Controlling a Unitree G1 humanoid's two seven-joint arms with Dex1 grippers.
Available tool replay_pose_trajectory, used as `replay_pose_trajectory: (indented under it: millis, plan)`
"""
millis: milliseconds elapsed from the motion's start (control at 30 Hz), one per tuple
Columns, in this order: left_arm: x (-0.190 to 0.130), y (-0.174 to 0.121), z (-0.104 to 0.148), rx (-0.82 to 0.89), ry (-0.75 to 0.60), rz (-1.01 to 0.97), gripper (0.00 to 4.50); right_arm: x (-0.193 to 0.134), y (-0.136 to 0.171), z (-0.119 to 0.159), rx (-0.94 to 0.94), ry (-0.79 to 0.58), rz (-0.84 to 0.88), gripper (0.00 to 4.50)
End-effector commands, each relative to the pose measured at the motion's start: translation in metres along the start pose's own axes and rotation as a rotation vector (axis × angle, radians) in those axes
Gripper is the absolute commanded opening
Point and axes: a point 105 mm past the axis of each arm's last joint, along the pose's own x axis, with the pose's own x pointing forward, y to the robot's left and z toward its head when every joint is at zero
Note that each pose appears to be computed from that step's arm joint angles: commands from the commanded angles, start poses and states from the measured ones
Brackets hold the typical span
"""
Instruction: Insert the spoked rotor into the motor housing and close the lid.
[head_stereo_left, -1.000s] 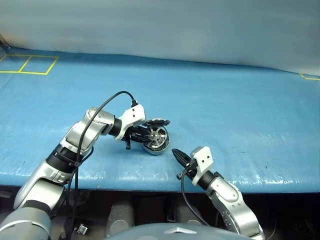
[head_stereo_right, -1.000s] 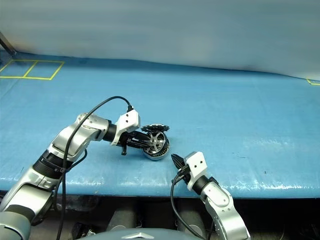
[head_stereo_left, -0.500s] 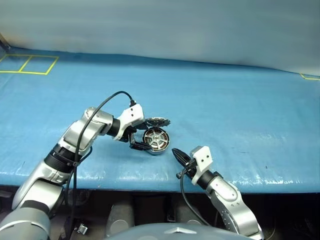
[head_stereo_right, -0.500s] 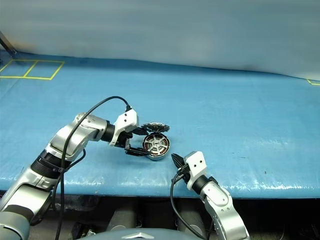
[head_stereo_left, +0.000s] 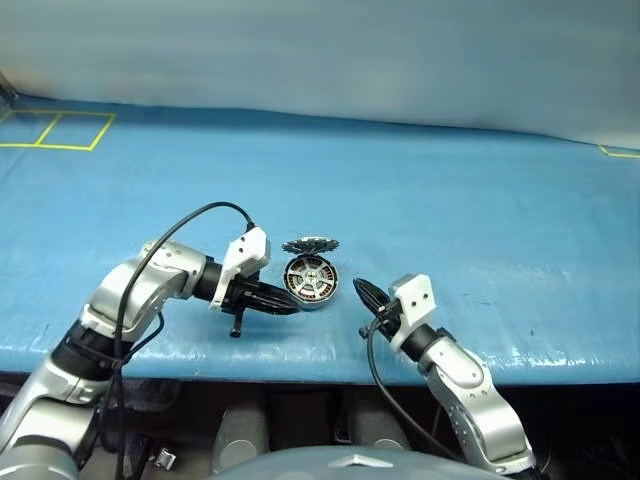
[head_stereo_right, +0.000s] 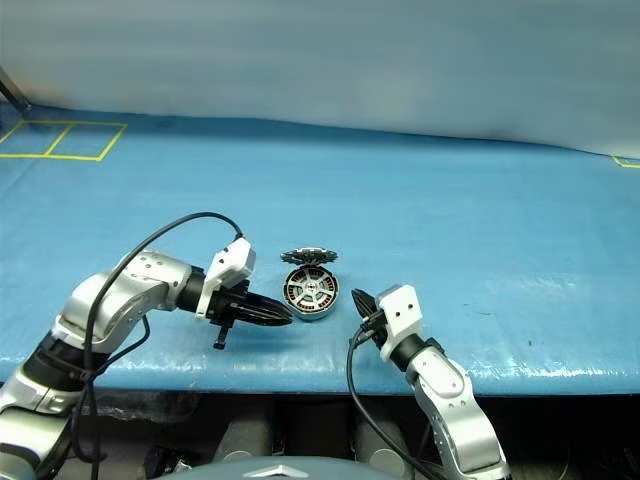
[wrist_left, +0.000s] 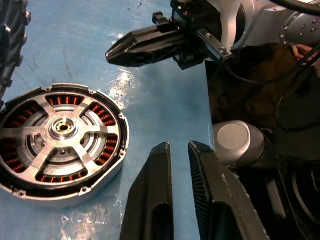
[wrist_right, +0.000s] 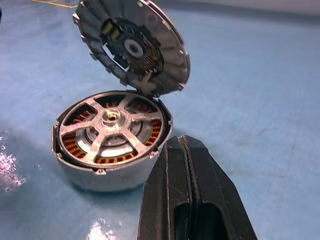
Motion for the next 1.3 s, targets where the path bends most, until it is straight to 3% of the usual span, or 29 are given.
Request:
replay_pose_trajectory:
  millis: [33,433,733,967,1300]
  plan:
    - [-0.009,-0.003,0.008,0.124,-0.098,0.083,0.08,0.01,0.012,0.012,0.009,0.02,0.036,0.0]
    - [-0.028,-0.024,-0.019,0.032,-0.422,0.473,0.08,0.054,0.05,0.019,0.003,0.083,0.153,0.0]
    - [-0.025,-0.028,-0.042,-0.068,-0.434,0.634,0.08,0.065,0.043,0.006,-0.008,0.144,0.129,0.0]
    - [-0.021,-0.028,-0.044,-0.085,-0.442,0.635,0.08,0.065,0.04,-0.006,-0.019,0.234,0.1,0.0]
    - [-0.015,-0.025,-0.04,-0.075,-0.444,0.614,0.08,0.061,0.058,-0.019,-0.017,0.389,0.156,0.0]
